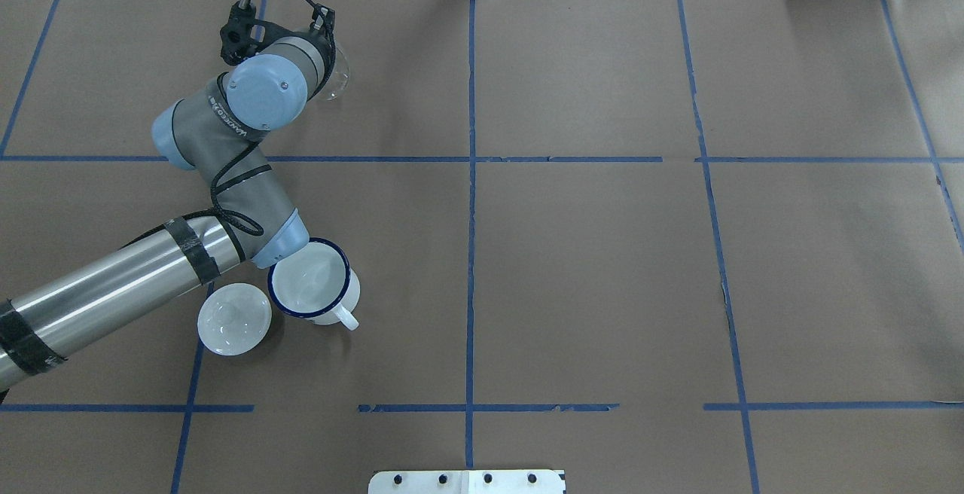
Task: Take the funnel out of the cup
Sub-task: 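Lower the funnel onto the table and open the left gripper, then move the left gripper down to the white lid beside the mug and grasp it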
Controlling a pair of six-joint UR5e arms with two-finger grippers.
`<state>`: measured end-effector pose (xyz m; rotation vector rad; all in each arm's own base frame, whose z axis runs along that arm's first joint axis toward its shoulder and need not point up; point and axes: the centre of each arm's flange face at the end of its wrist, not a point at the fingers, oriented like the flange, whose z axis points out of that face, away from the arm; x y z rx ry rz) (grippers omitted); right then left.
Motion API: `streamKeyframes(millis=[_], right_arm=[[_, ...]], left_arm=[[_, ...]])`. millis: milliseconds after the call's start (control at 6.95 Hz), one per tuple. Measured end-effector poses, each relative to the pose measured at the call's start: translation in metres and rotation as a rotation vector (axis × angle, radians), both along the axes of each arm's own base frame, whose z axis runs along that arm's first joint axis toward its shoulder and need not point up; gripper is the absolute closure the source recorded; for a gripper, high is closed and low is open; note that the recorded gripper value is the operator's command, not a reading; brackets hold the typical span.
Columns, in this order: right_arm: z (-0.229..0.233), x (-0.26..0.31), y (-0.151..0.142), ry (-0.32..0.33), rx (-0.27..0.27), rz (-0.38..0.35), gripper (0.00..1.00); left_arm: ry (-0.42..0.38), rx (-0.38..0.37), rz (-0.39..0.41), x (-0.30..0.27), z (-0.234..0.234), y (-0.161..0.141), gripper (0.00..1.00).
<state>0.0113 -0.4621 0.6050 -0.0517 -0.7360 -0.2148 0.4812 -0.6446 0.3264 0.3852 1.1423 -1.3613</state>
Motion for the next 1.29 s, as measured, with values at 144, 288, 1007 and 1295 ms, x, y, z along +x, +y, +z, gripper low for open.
streamKeyframes(millis=[144,288,1007,1295], right_arm=[[0.000,0.000,0.000,0.000,0.000,0.000,0.00],[0.000,0.000,0.000,0.000,0.000,0.000,0.00],[0.000,0.000,0.000,0.000,-0.001,0.000,0.00],[0.000,0.000,0.000,0.000,-0.001,0.000,0.00]], left_arm=[[-0.029,0.019,0.020,0.001,0.000,0.000,0.01],[-0.060,0.046,0.043,-0.002,-0.005,0.000,0.01],[-0.370,0.127,0.552,-0.128,-0.064,0.091,0.01],[-0.514,0.189,0.802,-0.205,-0.045,0.162,0.00]])
